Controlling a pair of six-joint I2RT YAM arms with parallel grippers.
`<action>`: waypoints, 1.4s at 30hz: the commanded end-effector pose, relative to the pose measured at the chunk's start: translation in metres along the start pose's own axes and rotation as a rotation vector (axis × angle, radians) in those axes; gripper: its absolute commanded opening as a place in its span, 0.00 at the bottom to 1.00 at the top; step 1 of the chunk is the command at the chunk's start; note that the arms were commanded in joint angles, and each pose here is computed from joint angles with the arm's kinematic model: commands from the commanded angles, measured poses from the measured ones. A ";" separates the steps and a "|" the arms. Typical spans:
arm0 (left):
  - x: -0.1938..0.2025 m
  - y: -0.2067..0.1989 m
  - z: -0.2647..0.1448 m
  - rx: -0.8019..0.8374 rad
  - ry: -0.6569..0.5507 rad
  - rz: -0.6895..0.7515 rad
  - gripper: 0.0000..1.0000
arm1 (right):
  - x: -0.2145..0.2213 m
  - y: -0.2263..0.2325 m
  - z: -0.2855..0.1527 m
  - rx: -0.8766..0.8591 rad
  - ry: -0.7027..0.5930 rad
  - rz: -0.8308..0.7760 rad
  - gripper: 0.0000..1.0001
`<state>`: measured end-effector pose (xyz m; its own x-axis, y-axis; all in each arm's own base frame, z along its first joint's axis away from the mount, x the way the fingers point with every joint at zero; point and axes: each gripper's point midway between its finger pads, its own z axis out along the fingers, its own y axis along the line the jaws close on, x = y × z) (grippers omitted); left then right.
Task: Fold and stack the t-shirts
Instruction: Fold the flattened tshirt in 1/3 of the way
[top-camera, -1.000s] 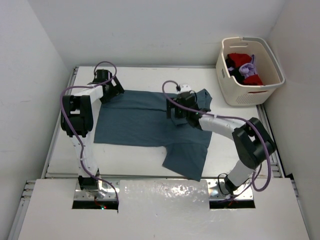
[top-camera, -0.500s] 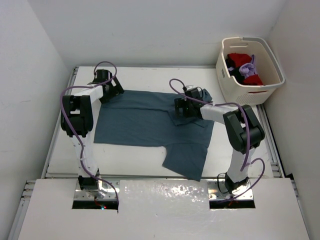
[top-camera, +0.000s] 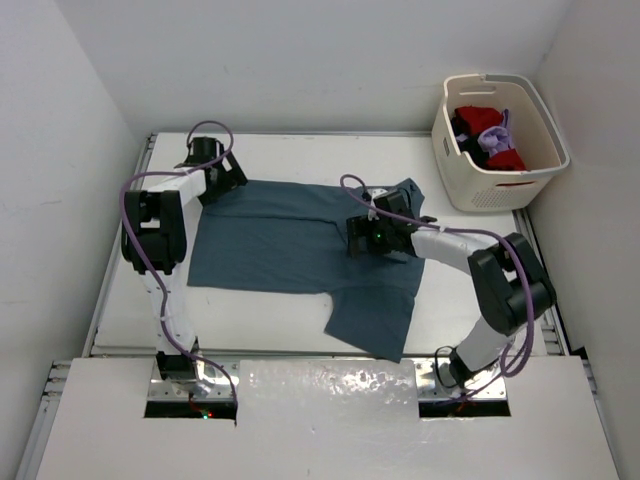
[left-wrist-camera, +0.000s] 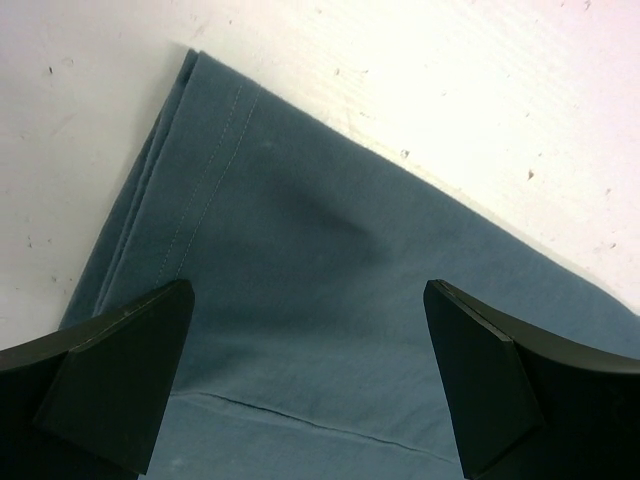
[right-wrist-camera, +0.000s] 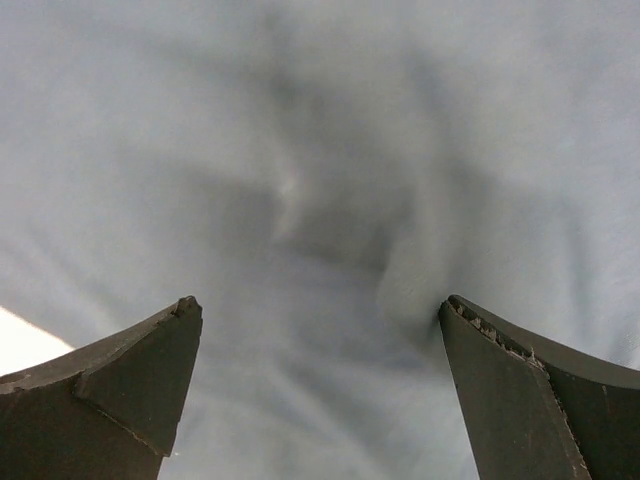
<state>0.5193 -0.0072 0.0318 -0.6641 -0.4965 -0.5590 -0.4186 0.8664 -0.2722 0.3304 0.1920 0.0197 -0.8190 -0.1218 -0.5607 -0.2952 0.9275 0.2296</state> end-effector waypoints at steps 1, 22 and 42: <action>-0.026 -0.006 -0.006 0.017 -0.061 0.001 1.00 | 0.006 0.025 -0.016 -0.077 0.012 -0.037 0.99; -0.021 -0.005 -0.005 0.016 -0.048 0.005 1.00 | -0.038 0.035 0.012 0.163 -0.010 -0.617 0.72; -0.022 -0.003 -0.006 0.010 -0.051 0.000 1.00 | -0.039 0.028 0.032 0.214 0.002 -0.532 0.11</action>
<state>0.5221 -0.0065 0.0368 -0.6613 -0.4939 -0.5646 -0.4156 0.8678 -0.2724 0.3526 0.2238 -0.0028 -0.6019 -0.6445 -0.4714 -0.6010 0.7544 -0.2640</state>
